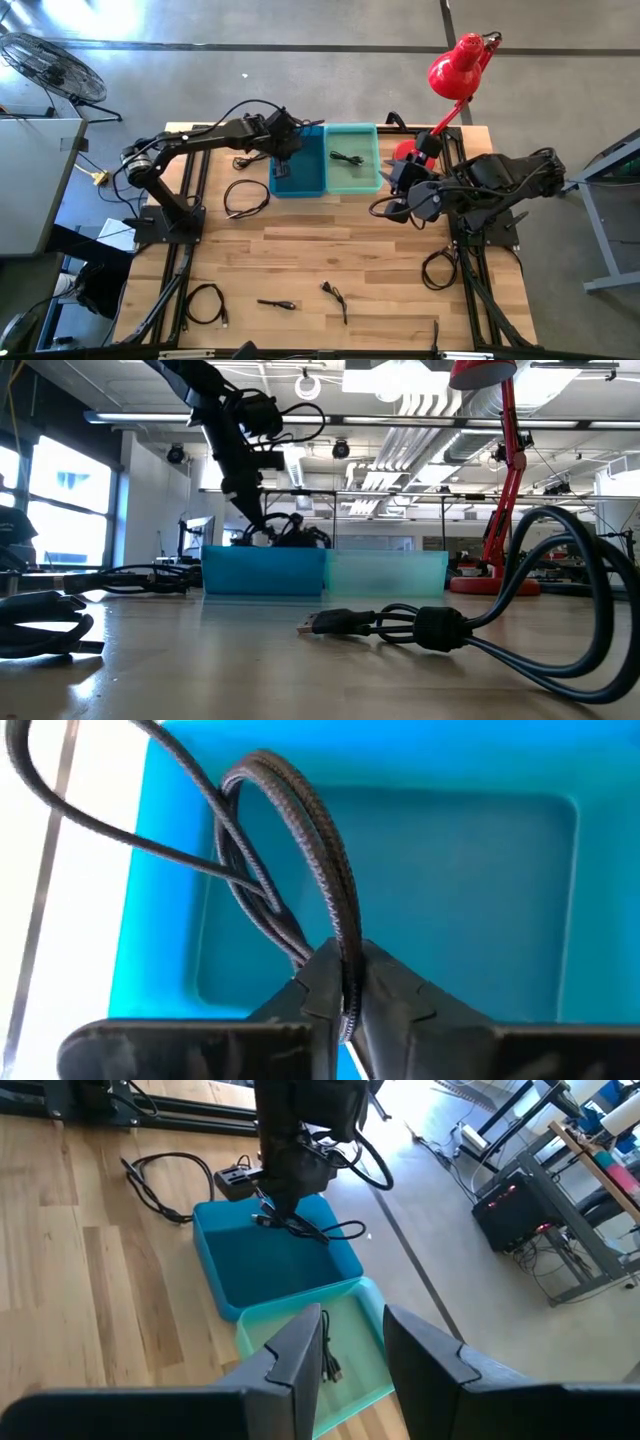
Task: Pick & Place USB Port
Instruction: Put the black HDMI cable into the blue bin, then put the black USB cable into the green bin
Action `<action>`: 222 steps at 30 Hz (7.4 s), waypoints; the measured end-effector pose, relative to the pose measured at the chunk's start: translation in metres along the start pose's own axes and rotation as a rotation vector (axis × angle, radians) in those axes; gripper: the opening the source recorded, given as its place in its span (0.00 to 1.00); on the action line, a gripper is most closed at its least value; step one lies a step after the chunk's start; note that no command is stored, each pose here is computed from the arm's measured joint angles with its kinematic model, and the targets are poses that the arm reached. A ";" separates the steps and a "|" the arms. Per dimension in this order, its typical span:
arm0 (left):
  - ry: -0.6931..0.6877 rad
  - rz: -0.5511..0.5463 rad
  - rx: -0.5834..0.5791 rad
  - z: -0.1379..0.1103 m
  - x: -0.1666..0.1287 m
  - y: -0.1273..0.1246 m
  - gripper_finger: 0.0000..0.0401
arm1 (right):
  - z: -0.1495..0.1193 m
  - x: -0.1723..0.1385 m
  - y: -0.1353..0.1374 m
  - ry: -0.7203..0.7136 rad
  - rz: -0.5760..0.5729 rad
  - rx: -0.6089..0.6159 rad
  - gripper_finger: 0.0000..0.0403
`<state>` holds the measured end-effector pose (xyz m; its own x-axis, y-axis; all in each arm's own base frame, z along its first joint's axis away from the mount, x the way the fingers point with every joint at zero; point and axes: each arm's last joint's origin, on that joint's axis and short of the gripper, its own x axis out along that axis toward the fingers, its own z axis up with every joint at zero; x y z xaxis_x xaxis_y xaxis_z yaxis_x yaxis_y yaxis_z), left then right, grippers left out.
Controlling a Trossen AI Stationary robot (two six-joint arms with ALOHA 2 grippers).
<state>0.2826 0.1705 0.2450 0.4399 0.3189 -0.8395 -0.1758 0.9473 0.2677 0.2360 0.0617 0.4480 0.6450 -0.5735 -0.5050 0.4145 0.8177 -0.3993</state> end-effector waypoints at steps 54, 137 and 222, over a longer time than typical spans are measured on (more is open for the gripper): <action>-0.293 -0.991 0.025 0.043 -0.031 -0.119 0.36 | -0.197 0.011 0.079 0.992 0.686 0.286 0.26; -0.106 -0.849 0.414 0.022 -0.063 -0.232 0.36 | -0.115 -0.098 0.205 1.138 0.347 0.668 0.00; 0.060 -0.701 0.522 -0.010 -0.043 -0.230 0.36 | -0.200 -0.047 0.271 1.349 -0.012 0.812 0.58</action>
<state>0.2953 -0.0613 0.2142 0.2461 -0.3304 -0.9112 0.5495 0.8220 -0.1497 0.1895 0.3002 0.2107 -0.2022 0.1639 -0.9655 0.9215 0.3656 -0.1309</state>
